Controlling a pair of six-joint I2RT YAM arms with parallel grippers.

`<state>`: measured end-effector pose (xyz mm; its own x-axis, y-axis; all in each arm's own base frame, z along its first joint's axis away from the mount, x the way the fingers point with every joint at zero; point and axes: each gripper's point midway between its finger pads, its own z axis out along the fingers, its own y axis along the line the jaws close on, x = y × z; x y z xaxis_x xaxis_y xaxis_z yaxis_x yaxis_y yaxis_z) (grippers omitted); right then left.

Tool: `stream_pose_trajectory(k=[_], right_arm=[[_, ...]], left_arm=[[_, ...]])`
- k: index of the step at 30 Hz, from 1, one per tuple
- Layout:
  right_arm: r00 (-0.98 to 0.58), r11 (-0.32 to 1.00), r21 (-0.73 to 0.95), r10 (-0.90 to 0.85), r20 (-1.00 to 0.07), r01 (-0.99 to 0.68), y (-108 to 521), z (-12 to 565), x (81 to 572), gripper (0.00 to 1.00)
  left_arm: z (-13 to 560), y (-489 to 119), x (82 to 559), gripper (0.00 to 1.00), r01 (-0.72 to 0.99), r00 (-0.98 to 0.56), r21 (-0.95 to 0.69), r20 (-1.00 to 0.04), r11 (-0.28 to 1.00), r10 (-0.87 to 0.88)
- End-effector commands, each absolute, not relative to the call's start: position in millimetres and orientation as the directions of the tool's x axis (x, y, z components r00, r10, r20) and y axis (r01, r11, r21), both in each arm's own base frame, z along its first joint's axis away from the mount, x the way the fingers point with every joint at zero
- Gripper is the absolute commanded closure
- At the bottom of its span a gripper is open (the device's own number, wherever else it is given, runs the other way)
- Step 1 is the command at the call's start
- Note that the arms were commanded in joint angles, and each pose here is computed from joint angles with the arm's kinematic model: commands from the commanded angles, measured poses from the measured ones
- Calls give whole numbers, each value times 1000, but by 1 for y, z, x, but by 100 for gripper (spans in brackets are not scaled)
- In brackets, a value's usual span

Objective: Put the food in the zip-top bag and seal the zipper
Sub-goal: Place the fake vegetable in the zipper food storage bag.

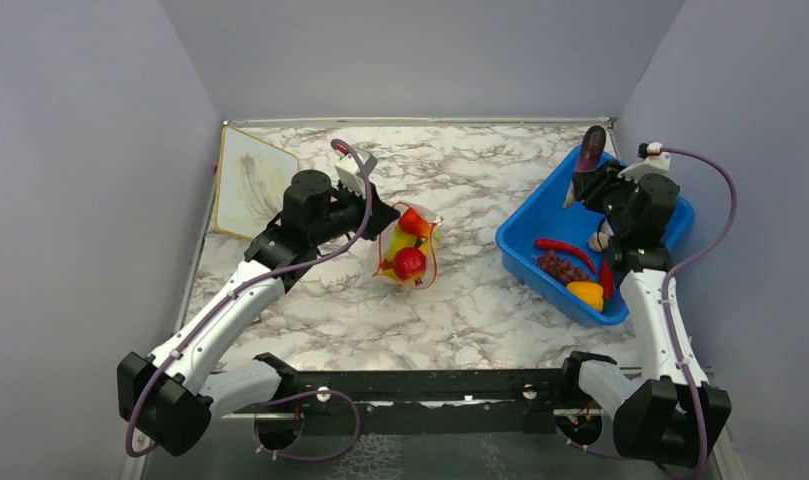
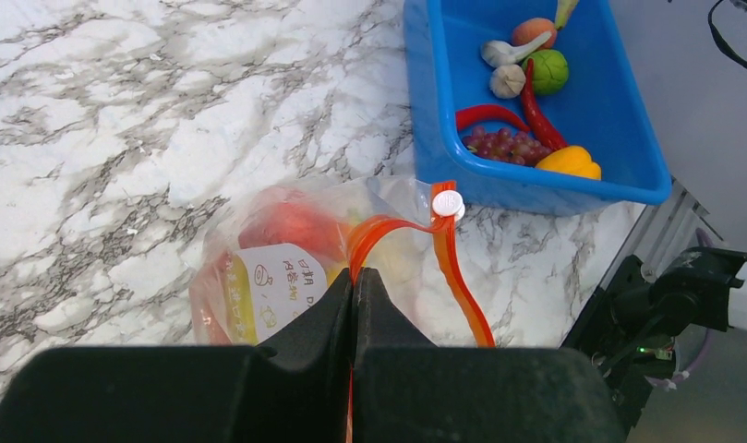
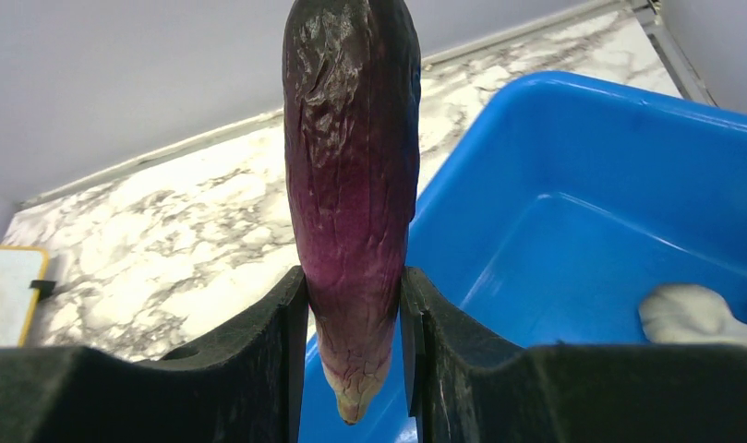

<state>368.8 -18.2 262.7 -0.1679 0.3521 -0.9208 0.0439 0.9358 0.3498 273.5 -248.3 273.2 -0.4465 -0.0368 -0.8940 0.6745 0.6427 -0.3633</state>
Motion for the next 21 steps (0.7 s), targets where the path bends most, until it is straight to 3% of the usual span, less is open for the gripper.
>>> stream_pose_trajectory(k=[1,7,21], right_arm=[[-123,928,348,333,-935,-131,13,299,361,81],[-114,888,296,273,-955,-351,61,313,352,81],[-47,709,203,233,-971,-675,153,342,310,80]], left_arm=[[306,-249,280,100,676,-384,-362,-916,642,-113],[305,-260,282,100,673,-443,-420,-888,609,-123],[298,-266,287,100,623,-535,-487,-836,612,-120]])
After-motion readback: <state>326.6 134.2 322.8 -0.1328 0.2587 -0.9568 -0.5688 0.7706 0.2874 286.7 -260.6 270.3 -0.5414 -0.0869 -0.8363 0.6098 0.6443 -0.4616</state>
